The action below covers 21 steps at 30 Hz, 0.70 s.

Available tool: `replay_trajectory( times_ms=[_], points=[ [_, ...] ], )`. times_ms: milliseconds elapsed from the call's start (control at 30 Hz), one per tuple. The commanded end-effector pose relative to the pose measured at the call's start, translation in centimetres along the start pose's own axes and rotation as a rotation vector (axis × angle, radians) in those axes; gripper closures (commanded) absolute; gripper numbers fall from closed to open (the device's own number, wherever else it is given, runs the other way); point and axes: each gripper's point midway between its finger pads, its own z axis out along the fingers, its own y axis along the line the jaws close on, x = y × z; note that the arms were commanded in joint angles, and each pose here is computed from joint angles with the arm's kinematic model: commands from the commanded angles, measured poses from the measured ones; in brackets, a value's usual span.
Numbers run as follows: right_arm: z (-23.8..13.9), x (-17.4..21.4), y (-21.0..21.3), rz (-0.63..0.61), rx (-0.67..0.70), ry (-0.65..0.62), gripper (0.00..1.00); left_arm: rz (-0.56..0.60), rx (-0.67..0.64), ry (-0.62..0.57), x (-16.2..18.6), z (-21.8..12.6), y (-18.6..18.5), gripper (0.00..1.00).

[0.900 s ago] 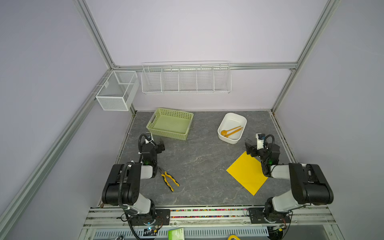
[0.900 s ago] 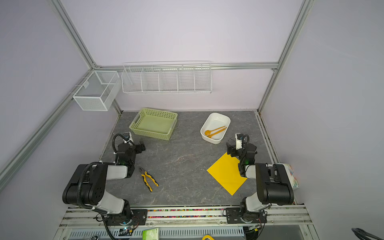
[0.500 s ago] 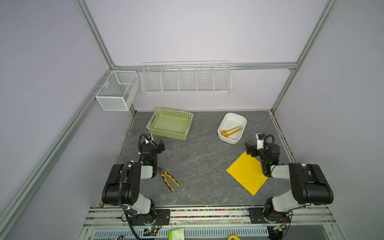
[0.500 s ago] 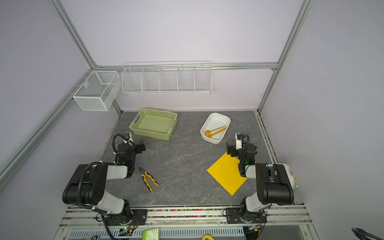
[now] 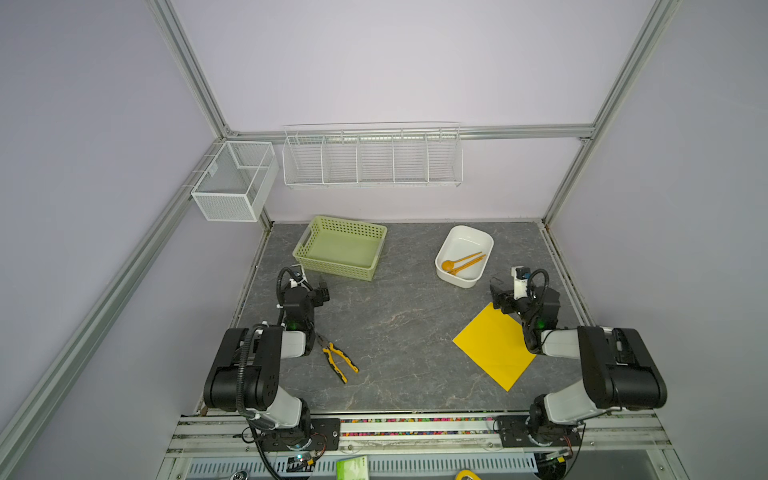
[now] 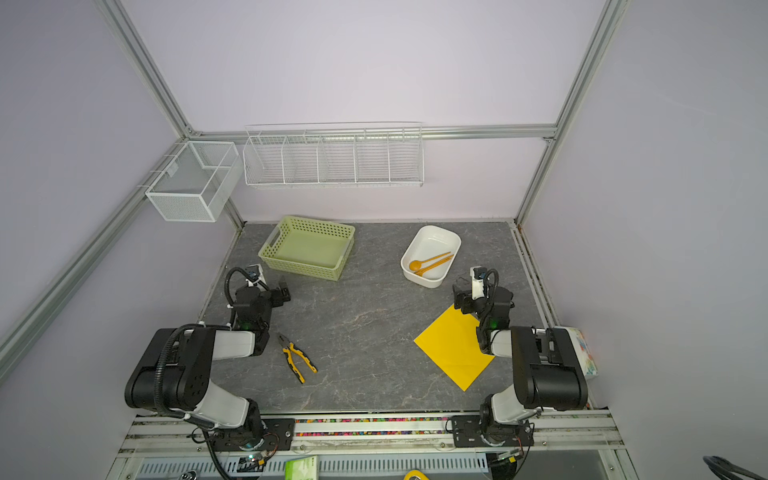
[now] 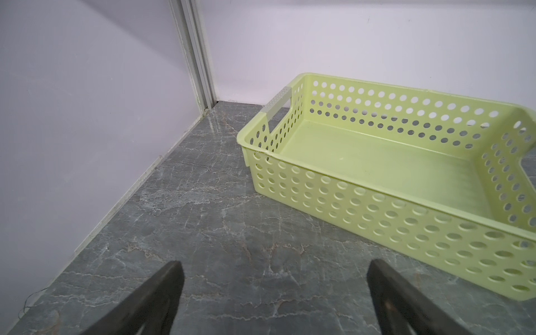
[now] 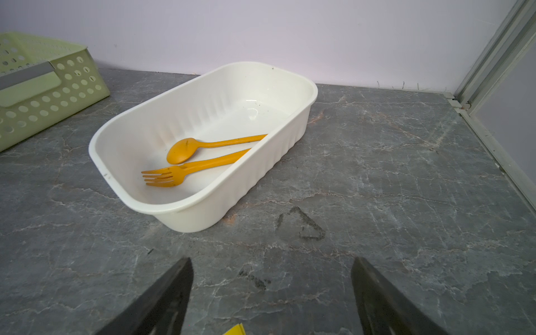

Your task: Place the utensils on the paper napkin and roll it up

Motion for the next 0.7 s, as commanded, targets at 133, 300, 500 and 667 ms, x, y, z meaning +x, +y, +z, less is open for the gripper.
replay_trajectory(
  times_ms=[133, 300, 500, 667],
  points=[
    [-0.2, -0.1, -0.4, -0.022, 0.019, -0.016, 0.12, -0.003, -0.013, -0.002, 0.0, 0.1, 0.2, 0.01],
    [0.0, -0.1, -1.6, 0.005, 0.09, -0.004, 0.12, -0.002, -0.012, -0.002, 0.0, 0.1, 0.2, 0.01],
    [0.0, -0.1, -1.7, 0.005, 0.094, -0.003, 0.12, -0.003, -0.013, -0.002, 0.0, 0.1, 0.2, 0.01],
    [0.0, 0.0, -1.6, 0.004, 0.094, -0.003, 0.12, -0.005, -0.014, -0.001, 0.0, 0.1, 0.3, 0.01]
  ],
)
